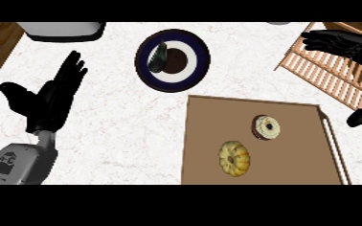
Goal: Pick the cupcake from the tray and place it in the tiered shelf
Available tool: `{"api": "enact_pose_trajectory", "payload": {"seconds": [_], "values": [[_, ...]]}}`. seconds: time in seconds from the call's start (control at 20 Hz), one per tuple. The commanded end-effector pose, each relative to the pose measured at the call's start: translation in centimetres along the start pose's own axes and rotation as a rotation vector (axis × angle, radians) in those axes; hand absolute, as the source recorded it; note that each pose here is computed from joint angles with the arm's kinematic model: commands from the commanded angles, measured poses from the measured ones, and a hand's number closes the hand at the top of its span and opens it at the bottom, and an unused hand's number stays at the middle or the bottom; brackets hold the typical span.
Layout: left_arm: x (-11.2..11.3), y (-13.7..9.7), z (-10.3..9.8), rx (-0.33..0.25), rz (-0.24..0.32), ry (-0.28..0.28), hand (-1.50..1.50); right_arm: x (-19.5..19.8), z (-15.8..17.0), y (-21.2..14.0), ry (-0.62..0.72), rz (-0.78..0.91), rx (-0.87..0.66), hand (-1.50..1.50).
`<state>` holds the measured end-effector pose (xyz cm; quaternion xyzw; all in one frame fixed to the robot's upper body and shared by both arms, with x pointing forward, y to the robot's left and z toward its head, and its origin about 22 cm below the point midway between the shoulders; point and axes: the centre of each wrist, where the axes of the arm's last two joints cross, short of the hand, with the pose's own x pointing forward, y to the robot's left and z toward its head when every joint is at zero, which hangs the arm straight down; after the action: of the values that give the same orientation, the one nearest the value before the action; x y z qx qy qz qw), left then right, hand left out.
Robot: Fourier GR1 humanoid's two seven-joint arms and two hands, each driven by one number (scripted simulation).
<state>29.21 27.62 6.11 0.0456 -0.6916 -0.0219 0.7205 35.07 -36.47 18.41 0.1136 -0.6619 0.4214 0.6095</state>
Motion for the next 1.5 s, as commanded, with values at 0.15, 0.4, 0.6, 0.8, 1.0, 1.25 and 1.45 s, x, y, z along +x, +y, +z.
{"api": "enact_pose_trajectory", "payload": {"seconds": [0.15,0.4,0.6,0.8,1.0,1.25,1.45], "values": [[0.6,0.6,-0.4,0.001,0.019,0.017,0.00,9.5,-1.3,1.9,0.199,0.644,0.069,-1.50],[1.0,0.2,0.3,-0.016,0.018,-0.011,0.00,5.8,-3.9,8.5,0.259,0.681,0.070,-1.50],[-0.4,-0.1,-0.9,-0.007,0.005,-0.003,0.00,5.4,-5.0,13.0,0.292,0.680,0.070,-1.50],[1.3,-1.8,-0.8,-0.014,0.005,0.000,0.00,4.0,-6.5,13.8,0.392,0.796,0.128,-1.50],[1.1,1.7,-0.7,-0.021,0.008,-0.003,0.00,4.5,-5.1,13.1,0.474,0.871,0.142,-1.50],[0.7,2.1,-0.6,-0.017,0.014,0.010,0.00,3.7,-5.5,15.0,0.490,0.919,0.142,-1.50],[1.6,0.2,-0.8,-0.004,-0.003,-0.021,0.00,2.7,-3.9,14.9,0.504,0.931,0.154,-1.50]]}}
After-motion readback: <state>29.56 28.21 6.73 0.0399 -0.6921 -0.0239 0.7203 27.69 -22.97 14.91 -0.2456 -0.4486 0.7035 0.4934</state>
